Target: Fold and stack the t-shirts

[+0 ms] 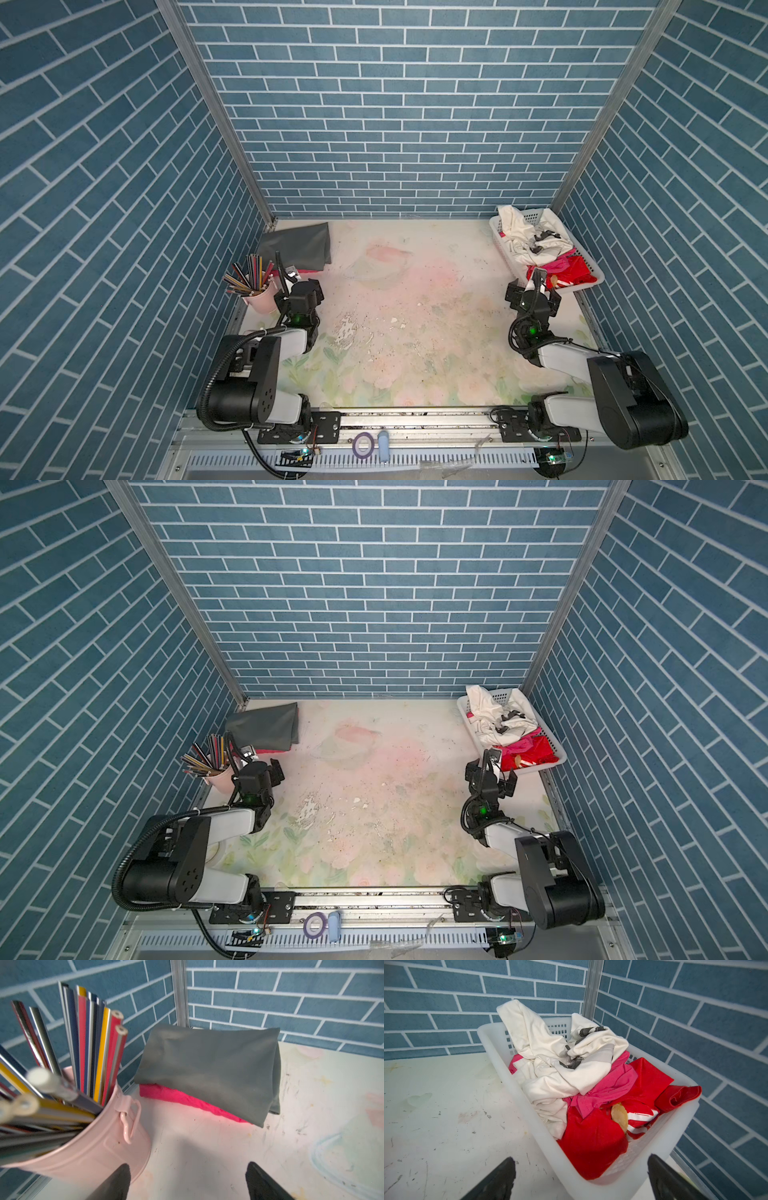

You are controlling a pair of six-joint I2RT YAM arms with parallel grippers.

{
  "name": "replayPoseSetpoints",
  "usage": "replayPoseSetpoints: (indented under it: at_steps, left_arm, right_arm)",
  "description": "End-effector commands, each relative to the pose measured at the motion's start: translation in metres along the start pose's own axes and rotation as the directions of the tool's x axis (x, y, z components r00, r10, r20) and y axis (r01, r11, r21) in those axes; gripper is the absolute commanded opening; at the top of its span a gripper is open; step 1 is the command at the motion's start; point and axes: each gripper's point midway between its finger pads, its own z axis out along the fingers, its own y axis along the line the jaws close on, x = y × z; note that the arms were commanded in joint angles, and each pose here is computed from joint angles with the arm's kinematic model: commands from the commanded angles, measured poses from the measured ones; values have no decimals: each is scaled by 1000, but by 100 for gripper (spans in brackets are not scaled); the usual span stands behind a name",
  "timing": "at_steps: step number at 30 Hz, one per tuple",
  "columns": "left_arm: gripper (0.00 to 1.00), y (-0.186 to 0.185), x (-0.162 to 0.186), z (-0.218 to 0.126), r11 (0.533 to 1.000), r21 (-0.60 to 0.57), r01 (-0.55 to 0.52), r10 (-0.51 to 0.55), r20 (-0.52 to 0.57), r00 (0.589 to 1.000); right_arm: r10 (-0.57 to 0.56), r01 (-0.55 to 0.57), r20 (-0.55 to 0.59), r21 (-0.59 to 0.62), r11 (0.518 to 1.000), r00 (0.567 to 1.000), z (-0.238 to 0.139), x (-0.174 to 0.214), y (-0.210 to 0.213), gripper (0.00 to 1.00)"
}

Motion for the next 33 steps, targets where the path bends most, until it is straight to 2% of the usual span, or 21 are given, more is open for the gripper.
replayPoseSetpoints:
  at_steps: [1,6,8,11,17,23,24,27,29,30,33]
  left_arm:
    - [88,-1,-20,-6,1000,18,26,-27,89,996]
    - [88,-9,-22,-3,999,48,-4,-1,97,995]
    - [88,-11,-19,-3,998,61,-12,4,136,991]
    - [88,-19,-16,6,998,46,-46,42,85,996]
    - [88,-23,-17,2,995,84,-55,47,102,994]
    - [88,-29,-11,-26,976,202,-79,34,217,976]
    - [88,-26,-15,-32,979,189,-72,20,262,965]
    - [88,-25,-12,-32,982,174,-70,26,244,969]
    - [88,-29,-9,-19,983,165,-81,49,188,981]
    - [88,-28,-10,-22,980,185,-71,32,206,978]
    - [88,-24,-10,-20,987,151,-63,32,201,979]
  right_arm:
    - [3,-6,109,21,1000,994,-3,-15,-6,99]
    - [6,-4,177,-11,1000,984,-9,-20,-6,99]
    - [10,-9,186,-5,1000,982,-10,-17,-9,99]
    - [13,-11,198,-11,1000,980,-12,-15,-9,99]
    - [10,6,225,-69,998,974,-20,-14,-3,99]
    - [18,12,276,-106,994,961,-32,-16,-3,99]
    - [20,10,278,-108,994,961,-33,-17,-3,99]
    - [20,10,273,-109,994,962,-32,-16,-3,99]
    - [21,9,273,-109,994,962,-32,-16,-3,99]
    - [20,10,272,-108,994,962,-32,-16,-3,99]
    - [18,13,267,-114,993,963,-30,-16,-1,97]
